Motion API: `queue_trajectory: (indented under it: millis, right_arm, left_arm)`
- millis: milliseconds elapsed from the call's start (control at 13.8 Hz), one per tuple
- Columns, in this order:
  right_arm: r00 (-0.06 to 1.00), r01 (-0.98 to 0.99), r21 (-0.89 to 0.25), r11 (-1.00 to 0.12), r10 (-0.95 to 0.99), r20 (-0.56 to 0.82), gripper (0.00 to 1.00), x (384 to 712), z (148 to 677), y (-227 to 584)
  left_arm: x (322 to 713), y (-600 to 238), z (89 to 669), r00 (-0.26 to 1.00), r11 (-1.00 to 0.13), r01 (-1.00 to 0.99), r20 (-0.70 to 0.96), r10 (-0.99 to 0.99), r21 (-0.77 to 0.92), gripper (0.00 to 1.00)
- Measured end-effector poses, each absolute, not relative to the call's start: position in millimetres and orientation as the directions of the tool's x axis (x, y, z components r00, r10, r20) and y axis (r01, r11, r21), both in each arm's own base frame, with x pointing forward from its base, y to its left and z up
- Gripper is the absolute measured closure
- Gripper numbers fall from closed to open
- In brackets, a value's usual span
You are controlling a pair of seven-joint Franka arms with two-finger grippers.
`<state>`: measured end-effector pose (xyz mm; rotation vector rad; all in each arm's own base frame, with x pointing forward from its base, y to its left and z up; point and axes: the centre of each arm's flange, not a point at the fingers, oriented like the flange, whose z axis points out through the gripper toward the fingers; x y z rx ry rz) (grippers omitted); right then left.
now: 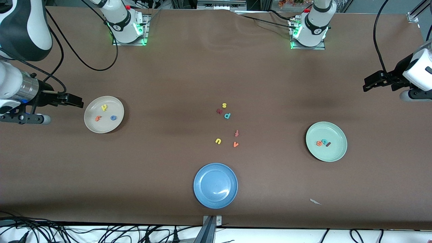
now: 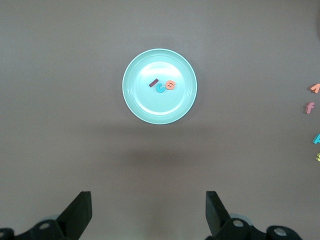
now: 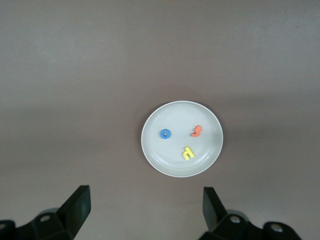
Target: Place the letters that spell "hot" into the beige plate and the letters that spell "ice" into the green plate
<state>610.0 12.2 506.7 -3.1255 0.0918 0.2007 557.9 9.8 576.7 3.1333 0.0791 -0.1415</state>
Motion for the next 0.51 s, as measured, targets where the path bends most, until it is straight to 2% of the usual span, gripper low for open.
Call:
queue_trajectory:
  millis: [507]
  right_arm:
    - [0.990, -0.054, 0.010, -0.998, -0.055, -0.128, 0.00, 611.1, 504.2, 11.5]
  left_arm:
    - [558.5, 9.8, 576.2, 0.995, -0.999, 0.050, -0.088, 0.050, 0.002, 0.00]
